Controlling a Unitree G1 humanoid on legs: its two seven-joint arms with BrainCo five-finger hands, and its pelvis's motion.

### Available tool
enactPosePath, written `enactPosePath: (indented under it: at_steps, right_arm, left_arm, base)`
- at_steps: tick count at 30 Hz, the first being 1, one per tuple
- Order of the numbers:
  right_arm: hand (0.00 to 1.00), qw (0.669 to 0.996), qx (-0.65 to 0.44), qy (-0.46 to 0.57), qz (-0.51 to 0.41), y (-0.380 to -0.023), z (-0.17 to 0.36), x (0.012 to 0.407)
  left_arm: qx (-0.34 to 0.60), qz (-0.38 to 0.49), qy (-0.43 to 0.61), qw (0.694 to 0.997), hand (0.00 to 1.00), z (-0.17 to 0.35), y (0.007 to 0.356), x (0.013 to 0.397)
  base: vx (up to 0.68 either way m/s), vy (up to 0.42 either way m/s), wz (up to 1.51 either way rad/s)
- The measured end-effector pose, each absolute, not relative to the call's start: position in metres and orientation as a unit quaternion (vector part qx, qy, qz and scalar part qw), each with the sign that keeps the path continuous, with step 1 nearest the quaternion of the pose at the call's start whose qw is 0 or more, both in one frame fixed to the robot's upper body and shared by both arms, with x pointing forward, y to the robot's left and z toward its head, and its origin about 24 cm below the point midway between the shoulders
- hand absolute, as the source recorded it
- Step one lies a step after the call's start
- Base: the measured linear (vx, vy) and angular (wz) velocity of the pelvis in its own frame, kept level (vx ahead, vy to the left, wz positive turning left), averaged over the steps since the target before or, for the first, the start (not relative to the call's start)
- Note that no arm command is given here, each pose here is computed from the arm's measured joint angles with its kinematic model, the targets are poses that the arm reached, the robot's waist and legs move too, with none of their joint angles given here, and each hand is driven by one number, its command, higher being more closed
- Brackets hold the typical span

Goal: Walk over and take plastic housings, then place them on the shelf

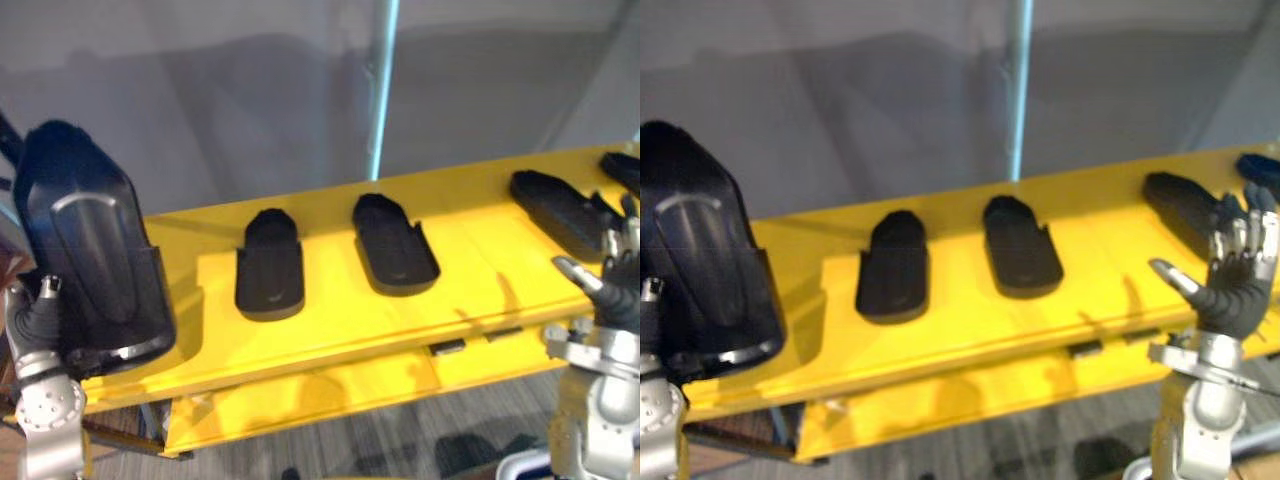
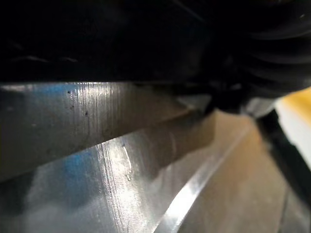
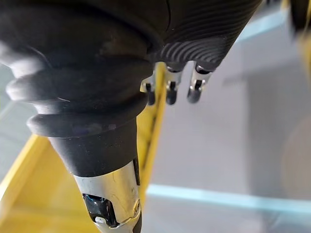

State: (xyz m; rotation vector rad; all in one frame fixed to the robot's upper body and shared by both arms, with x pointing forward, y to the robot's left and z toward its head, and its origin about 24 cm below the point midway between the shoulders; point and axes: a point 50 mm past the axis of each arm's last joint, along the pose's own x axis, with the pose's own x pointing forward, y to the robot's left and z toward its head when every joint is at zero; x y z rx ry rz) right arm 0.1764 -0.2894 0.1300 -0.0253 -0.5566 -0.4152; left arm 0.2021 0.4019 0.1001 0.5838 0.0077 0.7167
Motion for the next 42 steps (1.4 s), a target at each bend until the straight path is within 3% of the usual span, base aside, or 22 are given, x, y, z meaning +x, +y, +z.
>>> enactPosePath:
  at_steps: [5,12,20,27,35,42]
  right_arm:
    - [0.0,0.953,-0.011,-0.133,-0.271,-0.313,0.073,0.169]
    - [0.0,0.945,-0.039,0.085,-0.315,-0.319,-0.016,0.123]
    - [0.0,0.926,-0.009,0.208,-0.315,-0.296,-0.069,0.087]
    - [0.0,0.913,0.007,0.266,-0.308,-0.284,-0.094,0.069]
    - [0.0,0.906,0.028,0.319,-0.276,-0.275,-0.111,0.058]
    - [0.0,0.918,0.047,0.352,-0.176,-0.252,-0.125,0.07]
  left_arm:
    - [0.289,0.337,0.076,0.893,1.0,0.11,0.435,0.218]
    - [0.271,0.274,0.151,0.91,1.0,0.099,0.424,0.24]
    - [0.271,0.223,0.254,0.901,1.0,0.085,0.421,0.251]
    - [0.286,0.25,0.275,0.883,1.0,0.096,0.437,0.248]
    - [0.3,0.263,0.232,0.887,1.0,0.126,0.434,0.267]
    - [0.331,0.235,0.232,0.884,1.0,0.124,0.424,0.277]
  base:
    - [-0.01,0.012,-0.23]
    - [0.0,0.018,-0.06]
    - [0.03,0.036,0.05]
    - [-0.05,0.004,0.01]
    - [-0.06,0.007,0.29]
    - [0.12,0.038,0.35]
